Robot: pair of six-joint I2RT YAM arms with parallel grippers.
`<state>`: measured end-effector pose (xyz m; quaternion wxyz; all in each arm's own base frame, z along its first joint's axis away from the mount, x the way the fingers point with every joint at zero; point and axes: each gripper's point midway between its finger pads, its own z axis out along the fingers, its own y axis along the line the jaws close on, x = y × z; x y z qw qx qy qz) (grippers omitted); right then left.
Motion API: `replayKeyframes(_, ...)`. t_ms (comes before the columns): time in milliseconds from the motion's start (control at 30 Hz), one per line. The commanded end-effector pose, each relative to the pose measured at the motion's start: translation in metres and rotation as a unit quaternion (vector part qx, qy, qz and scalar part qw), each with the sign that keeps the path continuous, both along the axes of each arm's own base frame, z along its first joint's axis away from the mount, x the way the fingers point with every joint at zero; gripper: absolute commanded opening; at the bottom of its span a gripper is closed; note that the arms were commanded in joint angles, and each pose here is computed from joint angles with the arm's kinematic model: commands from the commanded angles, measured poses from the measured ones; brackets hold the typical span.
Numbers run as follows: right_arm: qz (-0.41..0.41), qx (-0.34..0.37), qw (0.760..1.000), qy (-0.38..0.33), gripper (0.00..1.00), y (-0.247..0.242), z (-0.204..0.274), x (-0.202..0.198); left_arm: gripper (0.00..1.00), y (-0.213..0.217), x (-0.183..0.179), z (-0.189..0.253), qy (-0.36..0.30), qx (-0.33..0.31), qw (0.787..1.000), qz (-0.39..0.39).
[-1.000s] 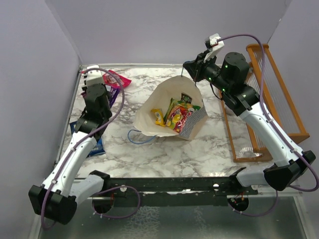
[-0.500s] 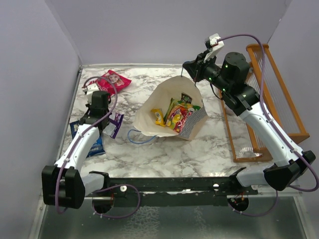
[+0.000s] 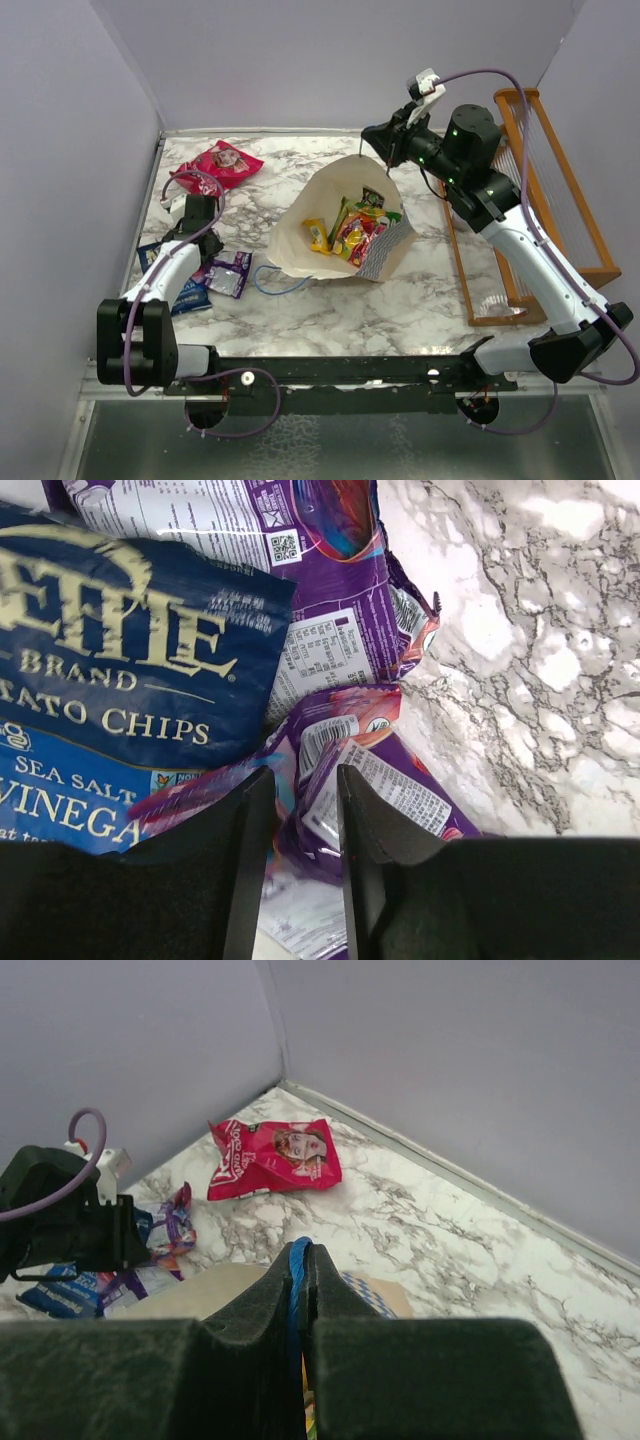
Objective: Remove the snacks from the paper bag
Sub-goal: Place the snack at the center of the board, then take out the snack from the paper bag.
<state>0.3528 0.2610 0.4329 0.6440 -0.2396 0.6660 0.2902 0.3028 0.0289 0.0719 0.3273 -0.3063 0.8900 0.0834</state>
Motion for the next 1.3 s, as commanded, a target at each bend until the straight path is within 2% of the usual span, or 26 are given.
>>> replayKeyframes(0,0.056,0.02,0.995,-0.074,0.02,0.013,0.045,-0.015,0.37,-0.01,0.01,0.014,-0.019,-0.046,0.999,-0.012)
replayKeyframes(67,0.066,0.017,0.995,-0.079,0.02,0.016,0.046,-0.017,0.43,-0.016,0.014,0.024,-0.035,-0.056,0.997,-0.028)
replayKeyframes(200,0.088,0.013,0.992,-0.086,0.02,0.021,0.047,-0.021,0.62,-0.032,0.024,0.061,-0.093,-0.078,0.989,-0.086)
replayKeyframes(333,0.11,0.007,0.99,-0.092,0.02,0.026,0.045,-0.025,0.73,-0.06,0.032,0.124,-0.201,-0.096,0.957,-0.188)
replayKeyframes(433,0.116,0.005,0.989,-0.092,0.02,0.028,0.043,-0.027,0.73,-0.067,0.032,0.175,-0.265,-0.089,0.935,-0.217)
replayKeyframes(600,0.141,-0.008,0.985,-0.098,0.02,0.033,0.035,-0.031,0.7,-0.087,0.03,0.24,-0.311,-0.099,0.903,-0.279)
replayKeyframes(700,0.159,-0.012,0.982,-0.103,0.02,0.037,0.034,-0.035,0.69,-0.109,0.022,0.27,-0.352,-0.126,0.867,-0.329)
replayKeyframes(833,0.179,-0.003,0.978,-0.107,0.02,0.042,0.039,-0.039,0.69,-0.143,0.006,0.293,-0.388,-0.177,0.82,-0.382)
replayKeyframes(933,0.189,0.004,0.976,-0.106,0.02,0.046,0.041,-0.039,0.68,-0.159,-0.01,0.31,-0.42,-0.182,0.79,-0.408)
replayKeyframes(1067,0.179,0.007,0.978,-0.106,0.02,0.046,0.045,-0.033,0.68,-0.177,-0.029,0.326,-0.435,-0.194,0.759,-0.444)
replayKeyframes(1267,0.144,0.012,0.983,-0.11,0.02,0.043,0.052,-0.019,0.64,-0.223,-0.049,0.314,-0.413,-0.243,0.725,-0.494)
